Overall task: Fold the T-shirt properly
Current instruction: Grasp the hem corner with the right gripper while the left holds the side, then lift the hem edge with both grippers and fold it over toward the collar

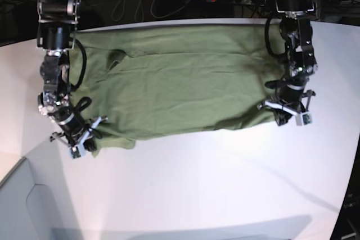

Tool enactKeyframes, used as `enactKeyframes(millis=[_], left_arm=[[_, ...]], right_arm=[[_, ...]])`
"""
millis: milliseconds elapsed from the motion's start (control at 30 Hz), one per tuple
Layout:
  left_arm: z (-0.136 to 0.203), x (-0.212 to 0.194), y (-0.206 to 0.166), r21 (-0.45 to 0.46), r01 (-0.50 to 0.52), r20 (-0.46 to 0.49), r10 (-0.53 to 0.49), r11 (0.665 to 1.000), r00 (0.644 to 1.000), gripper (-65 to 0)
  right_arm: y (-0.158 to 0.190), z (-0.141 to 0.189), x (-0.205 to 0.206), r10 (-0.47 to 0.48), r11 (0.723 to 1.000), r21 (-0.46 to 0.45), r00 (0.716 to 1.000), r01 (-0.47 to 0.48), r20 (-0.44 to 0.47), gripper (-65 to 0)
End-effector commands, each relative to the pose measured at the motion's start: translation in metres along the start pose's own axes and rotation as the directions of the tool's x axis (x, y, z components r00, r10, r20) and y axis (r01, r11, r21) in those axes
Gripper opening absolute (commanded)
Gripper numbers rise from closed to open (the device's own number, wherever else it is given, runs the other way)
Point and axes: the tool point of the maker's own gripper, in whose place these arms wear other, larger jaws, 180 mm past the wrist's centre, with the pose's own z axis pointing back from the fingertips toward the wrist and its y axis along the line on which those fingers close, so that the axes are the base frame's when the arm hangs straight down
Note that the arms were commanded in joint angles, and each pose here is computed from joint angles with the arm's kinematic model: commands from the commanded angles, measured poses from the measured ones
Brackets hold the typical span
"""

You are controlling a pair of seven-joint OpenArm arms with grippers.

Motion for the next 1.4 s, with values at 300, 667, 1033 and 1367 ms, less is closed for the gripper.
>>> enactKeyframes(millis=[300,667,1033,1367], left_arm=[[0.008,0.019,-0.003,-0.014,0.018,0.067,-0.017,1.0,0.998,-65.0],[0.011,0.017,0.005,0.004,0.012,0.065,-0.012,1.0,0.998,-65.0],[0.013,0.019,0.015,0.031,-0.014,0.071,0.012,0.999,0.997,-65.0],[0.013,0.017,0.016,0.032,-0.015,0.067,0.012,0.999,0.998,-65.0]], right_arm=[[-0.032,0.033,0.01,-0.009,0.995,-0.096,0.996,0.018,0.089,-65.0],[-0.036,0.05,-0.01,-0.02,0.992,-0.122,0.997,0.029,0.068,-65.0],[-0.028,0.063,-0.001,0.014,0.993,-0.12,0.995,-0.001,0.102,-65.0],[-0.016,0.077,0.003,0.041,0.993,-0.112,0.987,-0.024,0.153,-65.0]])
